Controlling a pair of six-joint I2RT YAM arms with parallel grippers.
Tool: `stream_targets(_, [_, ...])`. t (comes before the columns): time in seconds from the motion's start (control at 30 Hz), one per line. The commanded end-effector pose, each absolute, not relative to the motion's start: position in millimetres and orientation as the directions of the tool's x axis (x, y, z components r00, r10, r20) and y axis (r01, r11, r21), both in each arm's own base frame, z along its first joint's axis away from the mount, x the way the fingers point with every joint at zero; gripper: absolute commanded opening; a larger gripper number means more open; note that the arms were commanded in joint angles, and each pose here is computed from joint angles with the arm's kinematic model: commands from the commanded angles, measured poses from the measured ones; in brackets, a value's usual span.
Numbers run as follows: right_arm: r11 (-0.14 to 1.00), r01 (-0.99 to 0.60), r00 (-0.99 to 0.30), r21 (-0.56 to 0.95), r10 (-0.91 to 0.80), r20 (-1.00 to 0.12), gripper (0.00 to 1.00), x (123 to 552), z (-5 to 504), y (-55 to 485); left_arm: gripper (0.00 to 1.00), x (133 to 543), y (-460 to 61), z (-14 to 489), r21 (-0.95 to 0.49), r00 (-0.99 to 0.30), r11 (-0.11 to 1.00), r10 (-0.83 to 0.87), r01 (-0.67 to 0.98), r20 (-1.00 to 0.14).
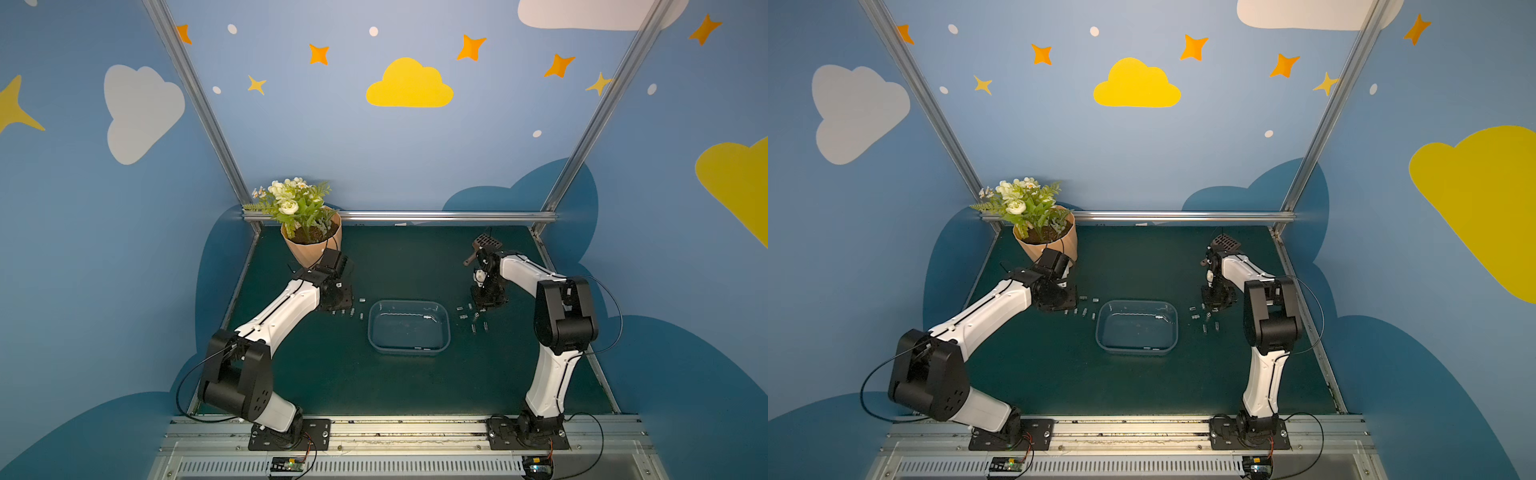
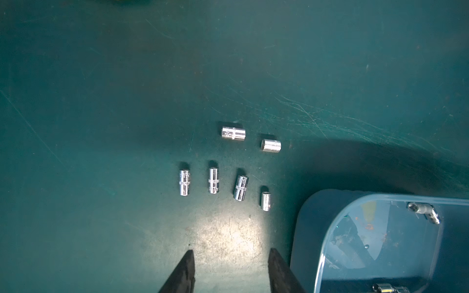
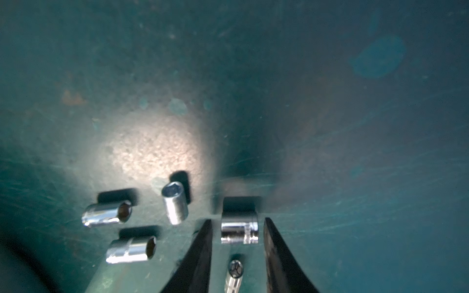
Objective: Take out the socket from the storage box
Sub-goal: Place the socket head at the center of the board, then pick up the socket head from the storage box.
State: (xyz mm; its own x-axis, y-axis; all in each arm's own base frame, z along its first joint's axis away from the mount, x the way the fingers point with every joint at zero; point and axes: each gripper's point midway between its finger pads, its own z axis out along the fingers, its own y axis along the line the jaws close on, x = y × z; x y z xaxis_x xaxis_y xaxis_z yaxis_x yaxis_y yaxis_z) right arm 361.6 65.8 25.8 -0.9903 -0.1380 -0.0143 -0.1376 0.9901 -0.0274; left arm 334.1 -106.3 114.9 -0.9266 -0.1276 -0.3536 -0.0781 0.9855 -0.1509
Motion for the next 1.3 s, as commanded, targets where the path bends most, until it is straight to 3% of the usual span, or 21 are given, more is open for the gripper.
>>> stream_targets(0.0, [0.991,-0.132,-0.990,-0.035,-0.134,-0.042,0.36,361,47,62,0.48,337,-113,145,-0.184,-0.907,0.982,-0.111,-0.038,-0.407])
stream_targets(0.23, [0.992,-0.126,-0.984,-0.031,-0.129,-0.125,0.37,365,84,62,0.49,333,-131,168,-0.178,-0.895,0.983,-0.050,0.033,-0.443])
stream_targets(0.63, [0.993,-0.112,-0.973,0.045,-0.101,-0.206,0.37,360,111,74,0.49,328,-248,160,-0.154,-0.888,0.949,0.189,0.275,-0.419])
stream_targets(0.97, [0.990,-0.107,-0.976,0.091,-0.087,-0.202,0.36,354,104,80,0.50,321,-324,108,-0.169,-0.899,0.914,0.305,0.369,-0.314])
stream_targets(1.27, [0.989,-0.111,-0.978,0.102,-0.090,-0.189,0.36,352,97,82,0.51,320,-357,70,-0.198,-0.910,0.902,0.334,0.384,-0.245])
